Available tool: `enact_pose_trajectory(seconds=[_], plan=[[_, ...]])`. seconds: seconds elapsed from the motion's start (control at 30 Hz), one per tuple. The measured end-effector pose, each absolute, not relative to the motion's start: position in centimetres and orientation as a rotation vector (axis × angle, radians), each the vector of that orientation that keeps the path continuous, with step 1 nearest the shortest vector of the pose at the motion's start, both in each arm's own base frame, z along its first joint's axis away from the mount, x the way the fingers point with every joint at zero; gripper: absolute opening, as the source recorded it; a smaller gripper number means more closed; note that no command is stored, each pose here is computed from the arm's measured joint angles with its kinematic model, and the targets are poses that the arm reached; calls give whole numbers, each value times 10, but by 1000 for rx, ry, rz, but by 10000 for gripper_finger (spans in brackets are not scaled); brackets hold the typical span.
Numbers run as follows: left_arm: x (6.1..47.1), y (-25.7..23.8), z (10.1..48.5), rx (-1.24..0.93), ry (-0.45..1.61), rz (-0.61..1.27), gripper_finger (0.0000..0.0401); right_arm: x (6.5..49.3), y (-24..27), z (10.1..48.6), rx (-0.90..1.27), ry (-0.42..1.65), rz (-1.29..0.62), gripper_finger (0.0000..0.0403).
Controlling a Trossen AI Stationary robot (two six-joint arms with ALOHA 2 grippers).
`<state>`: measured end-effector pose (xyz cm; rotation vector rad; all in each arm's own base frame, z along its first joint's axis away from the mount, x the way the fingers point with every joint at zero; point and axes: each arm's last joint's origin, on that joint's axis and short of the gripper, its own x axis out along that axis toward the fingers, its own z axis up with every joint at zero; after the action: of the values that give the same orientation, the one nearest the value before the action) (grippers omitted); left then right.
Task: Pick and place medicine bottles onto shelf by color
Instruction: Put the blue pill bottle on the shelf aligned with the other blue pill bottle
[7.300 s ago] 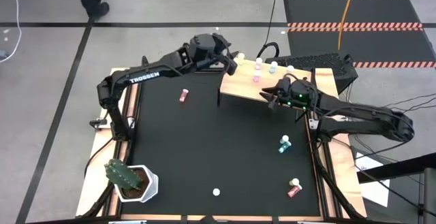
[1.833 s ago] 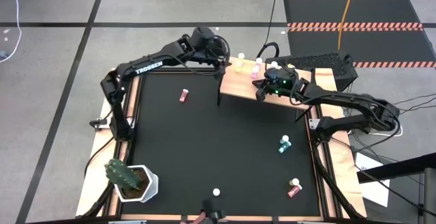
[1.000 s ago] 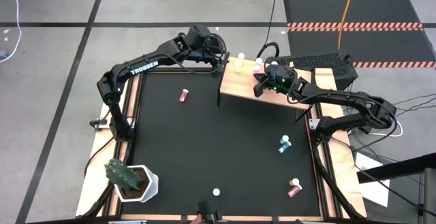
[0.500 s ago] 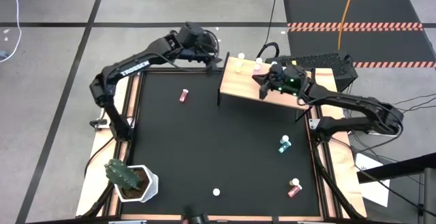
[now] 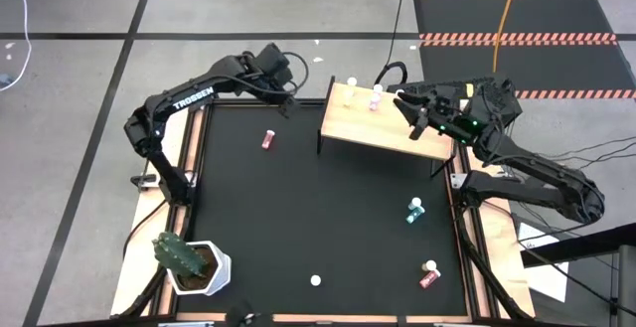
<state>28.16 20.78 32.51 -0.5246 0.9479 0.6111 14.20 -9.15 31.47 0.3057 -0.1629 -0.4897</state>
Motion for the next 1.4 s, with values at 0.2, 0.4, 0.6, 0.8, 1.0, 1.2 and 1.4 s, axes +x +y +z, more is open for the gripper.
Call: enact_pose_trajectory(seconds=[0.2, 0.4, 0.6, 0.8, 1.0, 1.2, 1.4], plan=[[270, 205, 336, -588, 922, 698, 223, 142, -88, 322, 327, -180, -443, 168], [265, 208, 319, -650, 972, 874, 223, 141, -84, 363, 214, -240, -380, 163], [269, 201, 305, -765, 986, 890, 223, 134, -82, 413, 177, -92, -459, 152], [281, 184, 305, -777, 981, 867, 223, 134, -81, 422, 82, 121, -433, 140], [298, 155, 305, -807, 976, 839, 223, 133, -79, 388, 217, 366, -415, 121], [321, 99, 305, -703, 983, 805, 223, 130, -73, 352, 252, 573, -255, 110], [335, 27, 306, -634, 999, 680, 223, 136, -69, 331, 273, 549, -57, 122]])
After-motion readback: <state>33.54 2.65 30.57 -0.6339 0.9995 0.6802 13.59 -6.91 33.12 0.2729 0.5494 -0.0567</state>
